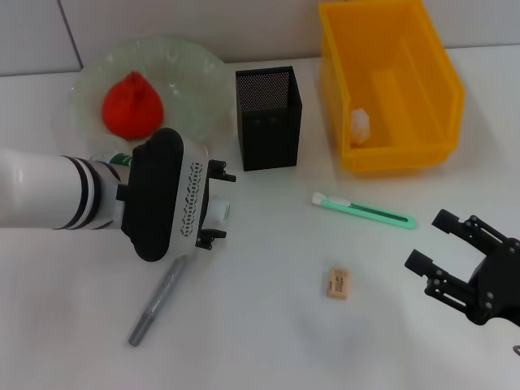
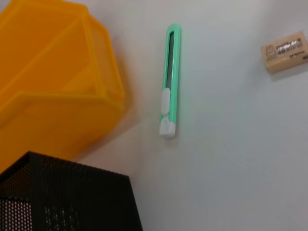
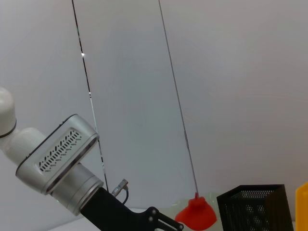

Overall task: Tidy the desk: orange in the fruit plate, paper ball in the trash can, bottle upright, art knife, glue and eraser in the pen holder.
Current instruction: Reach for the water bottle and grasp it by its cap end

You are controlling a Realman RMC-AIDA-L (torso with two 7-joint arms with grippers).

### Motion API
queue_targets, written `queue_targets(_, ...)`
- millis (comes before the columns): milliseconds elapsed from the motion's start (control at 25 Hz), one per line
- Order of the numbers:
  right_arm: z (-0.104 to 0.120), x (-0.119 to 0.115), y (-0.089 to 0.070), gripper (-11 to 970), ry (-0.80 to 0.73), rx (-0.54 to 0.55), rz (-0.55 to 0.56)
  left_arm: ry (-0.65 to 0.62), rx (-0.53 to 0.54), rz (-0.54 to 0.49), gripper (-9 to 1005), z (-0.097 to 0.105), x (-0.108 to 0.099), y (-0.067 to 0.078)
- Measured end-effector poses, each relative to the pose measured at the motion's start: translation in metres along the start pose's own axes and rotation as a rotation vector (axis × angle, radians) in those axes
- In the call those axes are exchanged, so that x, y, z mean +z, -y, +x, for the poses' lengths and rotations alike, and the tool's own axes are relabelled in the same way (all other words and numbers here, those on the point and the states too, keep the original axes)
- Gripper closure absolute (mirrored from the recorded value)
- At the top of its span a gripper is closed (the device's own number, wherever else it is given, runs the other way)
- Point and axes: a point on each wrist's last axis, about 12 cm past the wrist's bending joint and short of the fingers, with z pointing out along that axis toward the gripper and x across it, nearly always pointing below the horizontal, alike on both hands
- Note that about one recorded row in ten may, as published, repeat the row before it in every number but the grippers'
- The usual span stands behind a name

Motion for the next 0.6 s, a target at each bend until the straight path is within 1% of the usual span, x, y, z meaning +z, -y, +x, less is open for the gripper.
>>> queue_targets(160,-0.0008,0.0005,0.0005,200,-0.001,0.007,-0.008,-0.047,-0.017,0.016,241,0.0013,0.0004,0.0006)
queue_targets(480,-0.0011,0.0018,-0.0006,200,0.0,0.016,-0.021,-0.06,-0.015,0.018,265,-0.0027,0.0001,0.0017)
queue_targets(520,-0.001,0.0019,-0.0007,200,0.0,0.019,-0.021,-0.06,-0.007,0.024,340,-0.0041,0.0021,0.003)
queue_targets(600,-0.001,0.002,-0.0009,200,0.001,0.02,-0.022,-0.06,-0.003,0.026,341,-0.0048,0.0031,0.0034)
